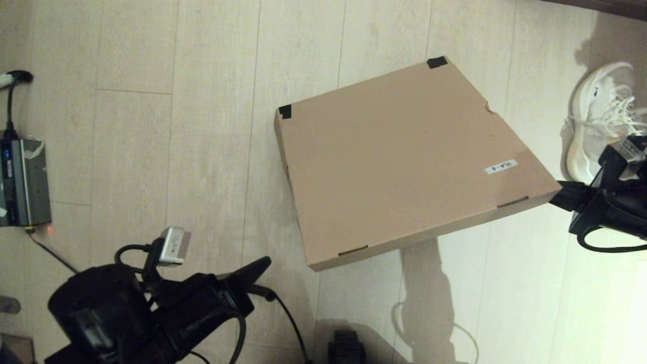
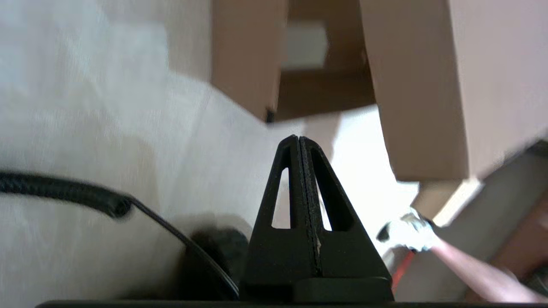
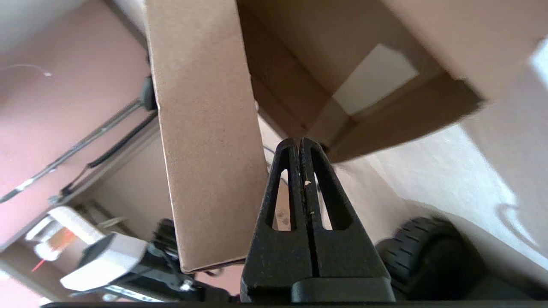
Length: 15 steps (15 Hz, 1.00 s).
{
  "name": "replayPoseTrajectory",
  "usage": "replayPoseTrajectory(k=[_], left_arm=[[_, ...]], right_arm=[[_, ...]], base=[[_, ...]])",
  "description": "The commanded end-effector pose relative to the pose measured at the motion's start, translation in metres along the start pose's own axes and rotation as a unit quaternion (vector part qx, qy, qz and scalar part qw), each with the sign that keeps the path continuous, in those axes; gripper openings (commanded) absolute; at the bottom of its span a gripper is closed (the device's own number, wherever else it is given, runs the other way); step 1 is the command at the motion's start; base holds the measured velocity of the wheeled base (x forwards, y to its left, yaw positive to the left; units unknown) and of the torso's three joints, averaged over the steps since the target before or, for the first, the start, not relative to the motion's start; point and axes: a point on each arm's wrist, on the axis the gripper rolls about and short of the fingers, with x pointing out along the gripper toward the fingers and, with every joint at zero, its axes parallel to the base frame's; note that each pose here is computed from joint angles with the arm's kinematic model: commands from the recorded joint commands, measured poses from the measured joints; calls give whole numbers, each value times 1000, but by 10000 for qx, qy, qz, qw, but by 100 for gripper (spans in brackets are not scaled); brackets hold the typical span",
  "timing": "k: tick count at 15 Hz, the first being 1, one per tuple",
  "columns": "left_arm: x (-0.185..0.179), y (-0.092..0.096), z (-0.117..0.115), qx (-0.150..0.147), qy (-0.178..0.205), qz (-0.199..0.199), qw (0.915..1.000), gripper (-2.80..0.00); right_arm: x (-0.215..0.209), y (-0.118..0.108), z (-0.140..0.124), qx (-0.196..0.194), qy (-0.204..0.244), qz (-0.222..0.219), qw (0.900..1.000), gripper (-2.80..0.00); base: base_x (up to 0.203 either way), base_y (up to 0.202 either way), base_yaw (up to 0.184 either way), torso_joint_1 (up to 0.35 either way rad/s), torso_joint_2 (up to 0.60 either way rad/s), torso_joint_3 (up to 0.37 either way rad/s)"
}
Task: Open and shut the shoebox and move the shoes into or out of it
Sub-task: Open the shoe box
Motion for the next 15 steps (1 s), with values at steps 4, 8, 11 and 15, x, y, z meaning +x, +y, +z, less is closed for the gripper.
replayPoseTrajectory(k=[4,8,11,15], left_arm=[[12,-22,-2,-551,-4,-486,9973,-280],[31,-24,-23,-585,239,-264,9977,-280],[36,-30,-23,-588,171,-358,9975,-280],[61,-40,-4,-632,-368,-579,9956,-280]], right_arm=[[3,26,9,-167,-36,278,9995,-280],[9,38,16,-239,14,363,9991,-280],[11,43,19,-265,39,398,9988,-280],[12,45,18,-287,48,421,9987,-280]], base=[[0,0,0,0,0,0],[0,0,0,0,0,0],[0,0,0,0,0,0],[0,0,0,0,0,0]])
